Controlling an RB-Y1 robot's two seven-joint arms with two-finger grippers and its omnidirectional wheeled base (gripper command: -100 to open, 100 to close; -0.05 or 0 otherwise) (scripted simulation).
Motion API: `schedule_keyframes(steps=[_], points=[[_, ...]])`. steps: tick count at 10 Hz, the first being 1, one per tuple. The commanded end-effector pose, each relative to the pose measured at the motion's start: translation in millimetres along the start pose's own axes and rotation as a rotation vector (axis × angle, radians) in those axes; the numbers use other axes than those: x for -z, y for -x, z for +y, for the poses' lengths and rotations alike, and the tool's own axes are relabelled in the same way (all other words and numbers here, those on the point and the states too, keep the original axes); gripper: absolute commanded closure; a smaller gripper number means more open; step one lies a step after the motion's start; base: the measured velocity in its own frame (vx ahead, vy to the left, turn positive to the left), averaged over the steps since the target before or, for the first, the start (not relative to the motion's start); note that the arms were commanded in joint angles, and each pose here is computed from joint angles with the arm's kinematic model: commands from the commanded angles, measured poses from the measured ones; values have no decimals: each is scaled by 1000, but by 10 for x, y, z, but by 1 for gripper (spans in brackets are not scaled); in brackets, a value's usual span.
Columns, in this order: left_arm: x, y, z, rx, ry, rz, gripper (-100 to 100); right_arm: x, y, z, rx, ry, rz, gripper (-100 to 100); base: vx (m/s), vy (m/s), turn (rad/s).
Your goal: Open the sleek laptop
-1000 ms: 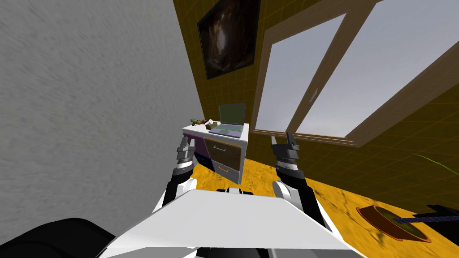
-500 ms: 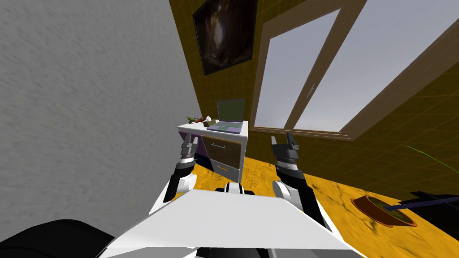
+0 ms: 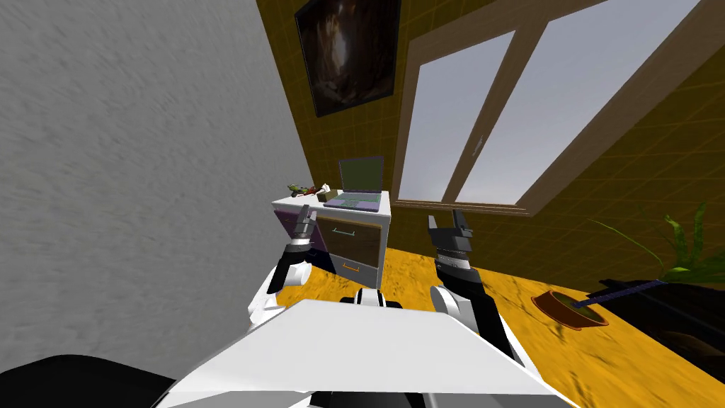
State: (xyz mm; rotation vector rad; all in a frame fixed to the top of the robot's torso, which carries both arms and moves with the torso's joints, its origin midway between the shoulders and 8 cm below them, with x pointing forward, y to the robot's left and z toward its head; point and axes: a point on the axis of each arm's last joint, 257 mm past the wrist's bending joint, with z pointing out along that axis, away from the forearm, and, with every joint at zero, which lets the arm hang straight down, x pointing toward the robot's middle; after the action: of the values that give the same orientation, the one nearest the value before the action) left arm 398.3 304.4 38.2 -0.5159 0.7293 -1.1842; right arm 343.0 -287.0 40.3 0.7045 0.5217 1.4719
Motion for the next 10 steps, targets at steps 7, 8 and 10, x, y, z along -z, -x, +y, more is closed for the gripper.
schedule_keyframes(steps=[7, 8, 10], points=[[-663, -21, 200, -76, 25, 64, -100, 0, 0, 0, 0, 0, 0, 0, 0, 43, -103], [-769, 14, 303, -103, 51, 74, -100, 0, 0, 0, 0, 0, 0, 0, -2, 48, -125], [-948, 50, 339, -129, 60, 81, -100, 0, 0, 0, 0, 0, 0, 0, -2, 52, -133]])
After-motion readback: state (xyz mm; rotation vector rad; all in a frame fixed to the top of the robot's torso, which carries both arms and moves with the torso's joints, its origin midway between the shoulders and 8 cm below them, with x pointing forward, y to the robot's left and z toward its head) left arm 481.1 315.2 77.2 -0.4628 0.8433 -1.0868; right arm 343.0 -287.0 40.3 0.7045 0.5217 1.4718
